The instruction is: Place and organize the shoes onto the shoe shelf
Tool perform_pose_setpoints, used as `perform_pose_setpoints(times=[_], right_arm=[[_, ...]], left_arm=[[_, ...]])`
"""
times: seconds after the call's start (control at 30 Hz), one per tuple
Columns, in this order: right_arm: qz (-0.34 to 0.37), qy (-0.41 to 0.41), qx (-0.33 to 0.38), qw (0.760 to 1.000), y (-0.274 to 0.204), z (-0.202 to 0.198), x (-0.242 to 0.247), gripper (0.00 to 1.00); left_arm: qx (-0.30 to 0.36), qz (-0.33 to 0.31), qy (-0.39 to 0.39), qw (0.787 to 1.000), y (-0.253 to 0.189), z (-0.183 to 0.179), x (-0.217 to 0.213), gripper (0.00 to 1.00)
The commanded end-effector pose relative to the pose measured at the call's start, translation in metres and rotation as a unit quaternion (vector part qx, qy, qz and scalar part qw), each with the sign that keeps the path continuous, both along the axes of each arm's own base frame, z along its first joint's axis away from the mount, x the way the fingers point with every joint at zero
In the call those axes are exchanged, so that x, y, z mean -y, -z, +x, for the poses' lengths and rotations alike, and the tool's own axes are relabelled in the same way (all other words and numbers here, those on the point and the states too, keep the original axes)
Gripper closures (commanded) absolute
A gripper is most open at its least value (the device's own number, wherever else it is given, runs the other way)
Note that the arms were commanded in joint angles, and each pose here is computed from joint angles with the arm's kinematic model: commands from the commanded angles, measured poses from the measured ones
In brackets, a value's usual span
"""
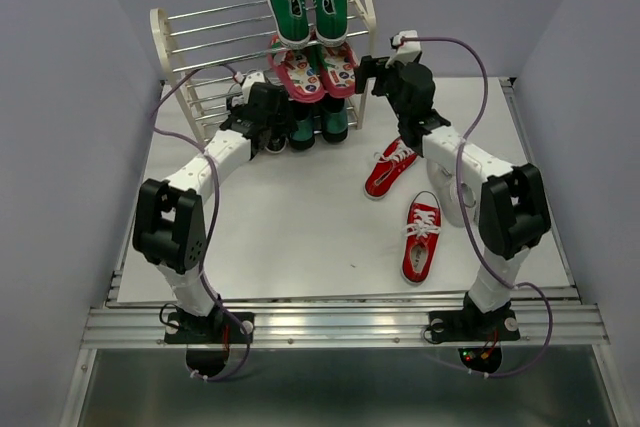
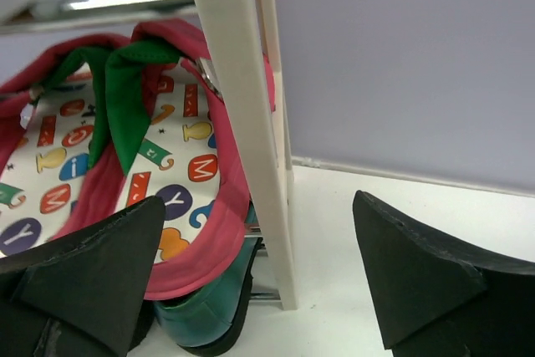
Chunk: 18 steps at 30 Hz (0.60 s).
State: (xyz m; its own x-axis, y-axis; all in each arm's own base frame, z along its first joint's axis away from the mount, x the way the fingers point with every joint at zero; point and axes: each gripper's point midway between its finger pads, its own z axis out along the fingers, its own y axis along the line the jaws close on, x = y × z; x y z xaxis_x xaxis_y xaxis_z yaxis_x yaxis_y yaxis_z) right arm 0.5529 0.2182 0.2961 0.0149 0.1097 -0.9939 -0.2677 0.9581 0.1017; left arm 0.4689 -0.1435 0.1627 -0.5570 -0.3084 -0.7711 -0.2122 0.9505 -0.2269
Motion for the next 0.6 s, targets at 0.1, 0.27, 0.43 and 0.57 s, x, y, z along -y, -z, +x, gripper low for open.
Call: perform_pose_setpoints(times=[0.1,0.27,0.43,0.57], right_arm=[[0.058,0.104,-0.040,0.992,-0.022,-0.042,0.053,0.00],[0.078,0.181,-0.124,0.973,0.020,-0.089,0.091,0.00],[0.083,0.193,-0.178,0.961,0.041,-0.139,0.110,0.00],[0.076,0.201,-0.198,0.956,0.060,-0.163,0.121,0.00]], left_arm=[[0.043,-0.005,0.084,0.995,-0.041,-0.074,0.053,0.01],[0.046,0.018,0.197,0.979,-0.036,-0.123,0.101,0.01],[0.063,-0.001,0.259,0.964,-0.039,-0.136,0.133,0.01],[0.074,0.016,0.323,0.943,-0.027,-0.139,0.170,0.01]])
